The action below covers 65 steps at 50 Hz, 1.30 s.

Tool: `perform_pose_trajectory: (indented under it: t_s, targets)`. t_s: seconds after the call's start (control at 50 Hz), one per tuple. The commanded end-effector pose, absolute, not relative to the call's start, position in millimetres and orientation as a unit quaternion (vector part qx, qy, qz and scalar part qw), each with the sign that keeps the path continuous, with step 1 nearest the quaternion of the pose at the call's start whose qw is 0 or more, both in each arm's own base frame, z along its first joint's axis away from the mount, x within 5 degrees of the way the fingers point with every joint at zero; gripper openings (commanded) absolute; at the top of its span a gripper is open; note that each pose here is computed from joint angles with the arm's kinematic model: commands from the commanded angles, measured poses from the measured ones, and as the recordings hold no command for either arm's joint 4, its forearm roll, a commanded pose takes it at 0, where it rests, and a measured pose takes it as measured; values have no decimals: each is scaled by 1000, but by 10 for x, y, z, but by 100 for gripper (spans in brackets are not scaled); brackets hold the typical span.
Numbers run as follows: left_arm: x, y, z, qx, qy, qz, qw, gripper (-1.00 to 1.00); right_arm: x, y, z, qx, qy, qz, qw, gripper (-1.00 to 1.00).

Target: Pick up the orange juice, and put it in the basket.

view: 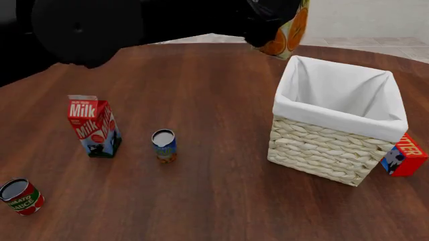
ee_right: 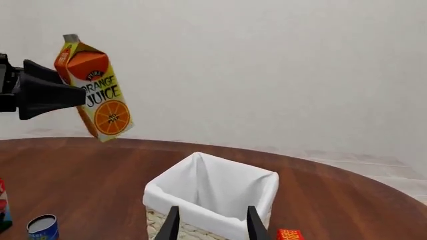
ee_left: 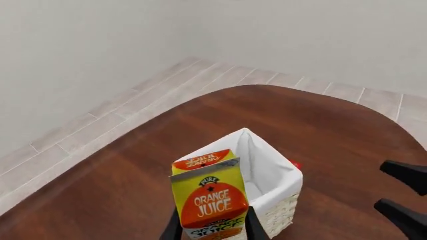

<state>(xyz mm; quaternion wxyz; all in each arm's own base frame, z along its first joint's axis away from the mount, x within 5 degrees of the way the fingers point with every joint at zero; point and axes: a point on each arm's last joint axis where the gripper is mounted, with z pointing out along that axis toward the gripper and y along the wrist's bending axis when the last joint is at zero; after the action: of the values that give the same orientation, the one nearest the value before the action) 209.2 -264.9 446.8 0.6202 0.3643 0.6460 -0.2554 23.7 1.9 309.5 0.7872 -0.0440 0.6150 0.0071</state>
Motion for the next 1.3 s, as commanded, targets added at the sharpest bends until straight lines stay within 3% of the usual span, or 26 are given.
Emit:
perform_pose_trajectory:
  t_s: [0.02, 0.06, 0.1, 0.28, 0.6, 1.3]
  targets:
    - [2080, -2771, 4700, 385, 626, -249, 631, -100, 191, 17, 3176, -47, 611, 9, 790, 100]
    - [2080, -2771, 4700, 385, 626, -249, 631, -100, 191, 17, 3176, -47, 611, 9, 790, 100]
    - [2290, -3144, 4516, 399, 649, -247, 599, -100, 143, 13, 3256, -47, 607, 11, 793, 100]
    - [2412, -3430, 4347, 411, 659, -245, 580, -100, 33, 3, 3419, -53, 598, 5, 799, 100]
    - [2340, -3954, 4236, 437, 659, -267, 551, -100, -61, -6, 3544, -57, 590, 6, 805, 100]
    - [2748, -4284, 3725, 441, 673, -242, 542, -100, -20, -2, 3493, -56, 592, 1, 804, 100]
